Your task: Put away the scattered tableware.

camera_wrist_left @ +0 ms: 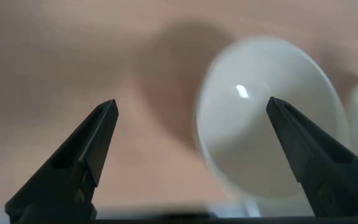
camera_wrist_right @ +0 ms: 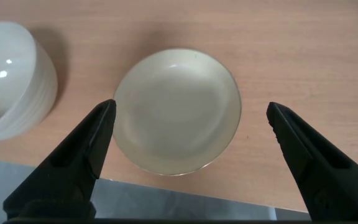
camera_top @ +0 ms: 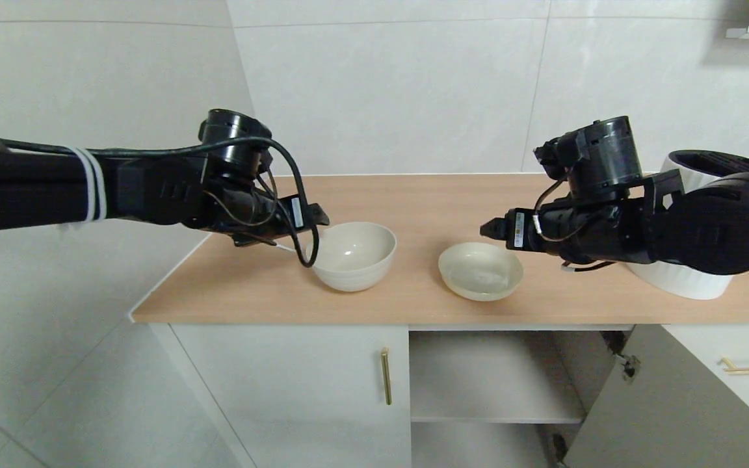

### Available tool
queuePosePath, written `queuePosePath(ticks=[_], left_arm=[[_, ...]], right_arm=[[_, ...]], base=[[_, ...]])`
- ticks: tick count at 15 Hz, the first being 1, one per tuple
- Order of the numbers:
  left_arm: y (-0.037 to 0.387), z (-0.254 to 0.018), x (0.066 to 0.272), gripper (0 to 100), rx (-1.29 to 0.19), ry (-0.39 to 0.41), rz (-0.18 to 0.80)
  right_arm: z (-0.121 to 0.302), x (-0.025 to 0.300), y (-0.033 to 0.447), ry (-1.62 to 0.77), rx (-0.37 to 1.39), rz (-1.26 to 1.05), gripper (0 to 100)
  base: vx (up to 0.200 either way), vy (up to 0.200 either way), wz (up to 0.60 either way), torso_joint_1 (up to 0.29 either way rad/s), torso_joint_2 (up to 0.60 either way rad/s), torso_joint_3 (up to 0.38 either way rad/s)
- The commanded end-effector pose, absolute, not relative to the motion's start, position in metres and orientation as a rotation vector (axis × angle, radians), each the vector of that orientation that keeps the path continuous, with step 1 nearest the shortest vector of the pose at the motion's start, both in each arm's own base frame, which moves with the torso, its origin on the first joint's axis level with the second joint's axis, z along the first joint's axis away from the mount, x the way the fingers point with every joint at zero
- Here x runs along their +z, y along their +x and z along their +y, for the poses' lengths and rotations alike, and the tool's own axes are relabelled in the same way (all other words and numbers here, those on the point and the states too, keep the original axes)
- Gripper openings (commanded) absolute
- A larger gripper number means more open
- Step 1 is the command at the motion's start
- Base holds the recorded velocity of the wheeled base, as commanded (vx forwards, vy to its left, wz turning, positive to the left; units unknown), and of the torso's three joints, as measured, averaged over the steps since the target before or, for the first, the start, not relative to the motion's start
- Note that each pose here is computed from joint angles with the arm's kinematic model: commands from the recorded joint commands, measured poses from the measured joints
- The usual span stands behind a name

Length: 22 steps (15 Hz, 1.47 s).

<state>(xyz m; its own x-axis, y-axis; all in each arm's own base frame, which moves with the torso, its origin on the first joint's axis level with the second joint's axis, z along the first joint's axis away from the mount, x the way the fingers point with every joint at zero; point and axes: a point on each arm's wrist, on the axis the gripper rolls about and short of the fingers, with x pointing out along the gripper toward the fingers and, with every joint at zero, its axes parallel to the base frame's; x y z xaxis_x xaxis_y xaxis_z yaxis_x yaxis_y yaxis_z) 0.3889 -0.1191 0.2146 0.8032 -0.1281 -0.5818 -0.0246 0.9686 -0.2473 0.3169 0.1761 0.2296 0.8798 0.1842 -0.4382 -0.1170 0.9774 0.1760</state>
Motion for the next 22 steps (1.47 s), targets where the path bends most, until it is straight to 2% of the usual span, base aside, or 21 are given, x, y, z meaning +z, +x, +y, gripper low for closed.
queuePosePath(ticks=[1,6,7,12,14,16,18,20,22], left_arm=[[0.408,-0.14,0.185,100,-0.014,-0.201,0.67],[0.409,-0.141,0.182,100,-0.004,-0.197,0.671],[0.409,-0.142,0.182,0,-0.006,-0.196,0.672],[0.407,-0.146,0.18,0,-0.011,-0.196,0.683],[0.404,-0.145,0.185,0,-0.011,-0.201,0.678],[0.385,-0.139,0.217,0,-0.01,-0.265,0.618],[0.365,-0.133,0.236,0,-0.021,-0.285,0.588],[0.326,-0.124,0.261,0,-0.059,-0.3,0.554],[0.308,-0.122,0.267,0,-0.081,-0.3,0.551]], right_arm=[[0.177,0.227,0.318,0.143,0.155,0.475,100],[0.177,0.226,0.318,0.141,0.148,0.476,100],[0.176,0.227,0.318,0.143,0.148,0.475,100],[0.175,0.223,0.322,0.138,0.141,0.483,100],[0.173,0.224,0.323,0.141,0.136,0.481,100],[0.173,0.222,0.325,0.137,0.133,0.488,100],[0.176,0.215,0.329,0.125,0.125,0.512,100],[0.175,0.206,0.34,0.086,0.075,0.599,100],[0.175,0.2,0.349,0.088,0.036,0.624,100]], base=[[0.0,0.0,0.0,0.0,0.0,0.0],[0.0,0.0,0.0,0.0,0.0,0.0],[0.0,0.0,0.0,0.0,0.0,0.0],[0.0,0.0,0.0,0.0,0.0,0.0],[0.0,0.0,0.0,0.0,0.0,0.0],[0.0,0.0,0.0,0.0,0.0,0.0],[0.0,0.0,0.0,0.0,0.0,0.0],[0.0,0.0,0.0,0.0,0.0,0.0],[0.0,0.0,0.0,0.0,0.0,0.0]])
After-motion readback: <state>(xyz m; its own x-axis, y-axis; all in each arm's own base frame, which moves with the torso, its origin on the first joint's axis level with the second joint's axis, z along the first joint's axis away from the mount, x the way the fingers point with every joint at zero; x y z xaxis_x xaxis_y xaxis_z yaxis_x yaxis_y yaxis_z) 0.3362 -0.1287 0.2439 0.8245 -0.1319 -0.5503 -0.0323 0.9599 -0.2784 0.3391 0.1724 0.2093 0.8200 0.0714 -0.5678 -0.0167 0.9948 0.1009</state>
